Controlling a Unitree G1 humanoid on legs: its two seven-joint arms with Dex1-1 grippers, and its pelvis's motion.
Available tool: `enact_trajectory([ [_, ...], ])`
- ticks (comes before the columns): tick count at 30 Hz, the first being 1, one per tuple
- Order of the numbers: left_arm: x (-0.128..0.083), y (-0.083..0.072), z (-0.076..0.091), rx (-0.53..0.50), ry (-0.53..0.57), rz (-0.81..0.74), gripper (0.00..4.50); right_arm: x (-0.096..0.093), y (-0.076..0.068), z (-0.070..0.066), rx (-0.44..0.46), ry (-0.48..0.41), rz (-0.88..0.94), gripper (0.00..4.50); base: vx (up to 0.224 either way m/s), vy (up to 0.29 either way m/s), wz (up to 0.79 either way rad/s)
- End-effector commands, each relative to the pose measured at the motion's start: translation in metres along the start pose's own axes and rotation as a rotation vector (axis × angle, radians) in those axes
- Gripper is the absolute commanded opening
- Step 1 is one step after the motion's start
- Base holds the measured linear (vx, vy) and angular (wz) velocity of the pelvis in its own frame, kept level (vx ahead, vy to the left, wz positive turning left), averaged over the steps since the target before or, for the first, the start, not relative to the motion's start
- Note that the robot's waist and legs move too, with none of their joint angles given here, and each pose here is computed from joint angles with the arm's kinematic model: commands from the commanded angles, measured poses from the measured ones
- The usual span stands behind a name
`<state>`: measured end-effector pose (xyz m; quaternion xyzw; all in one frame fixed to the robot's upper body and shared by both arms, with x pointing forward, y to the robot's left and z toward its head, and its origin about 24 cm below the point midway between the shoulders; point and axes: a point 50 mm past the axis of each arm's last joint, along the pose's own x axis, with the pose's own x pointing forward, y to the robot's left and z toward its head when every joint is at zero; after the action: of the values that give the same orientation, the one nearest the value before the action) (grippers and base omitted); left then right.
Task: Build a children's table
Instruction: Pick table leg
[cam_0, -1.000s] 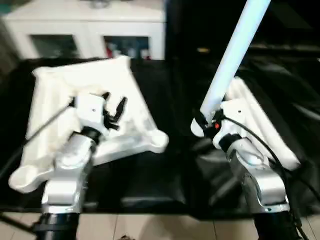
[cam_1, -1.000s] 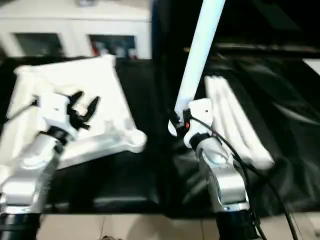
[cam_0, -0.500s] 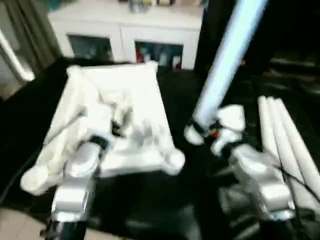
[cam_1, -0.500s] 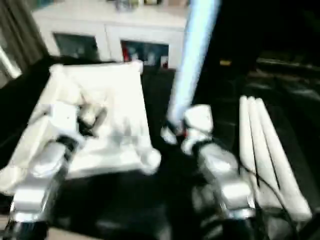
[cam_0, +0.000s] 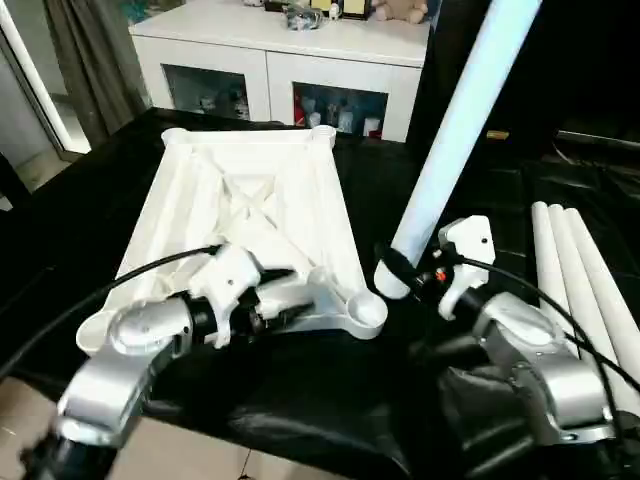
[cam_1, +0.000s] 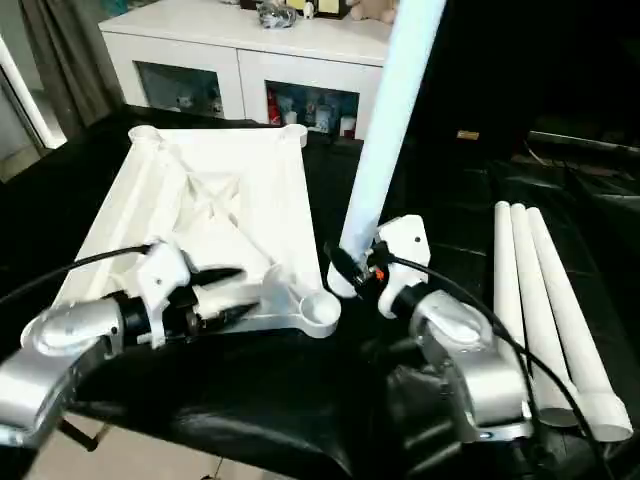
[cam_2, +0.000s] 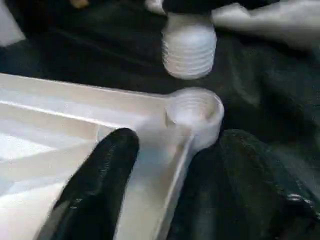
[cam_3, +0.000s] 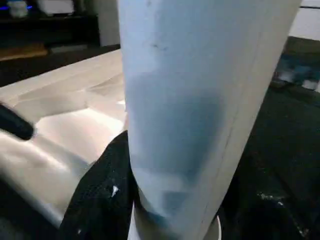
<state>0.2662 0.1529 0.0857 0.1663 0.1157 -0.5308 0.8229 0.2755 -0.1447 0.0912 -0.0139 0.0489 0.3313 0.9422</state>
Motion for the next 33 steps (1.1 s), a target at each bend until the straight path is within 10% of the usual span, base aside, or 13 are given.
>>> enact_trajectory([
  [1,0.002,0.002,-0.005,0.030,0.066,-0.053,3.42,-0.002,0.001,0.008,-0.008,-0.013,0.043,1.89,0.000,0.000,0.00],
  [33,0.033,0.022,-0.023,0.007,0.248,-0.179,1.15,-0.023,0.002,0.003,-0.010,0.039,0.022,1.89,0.000,0.000,0.00],
])
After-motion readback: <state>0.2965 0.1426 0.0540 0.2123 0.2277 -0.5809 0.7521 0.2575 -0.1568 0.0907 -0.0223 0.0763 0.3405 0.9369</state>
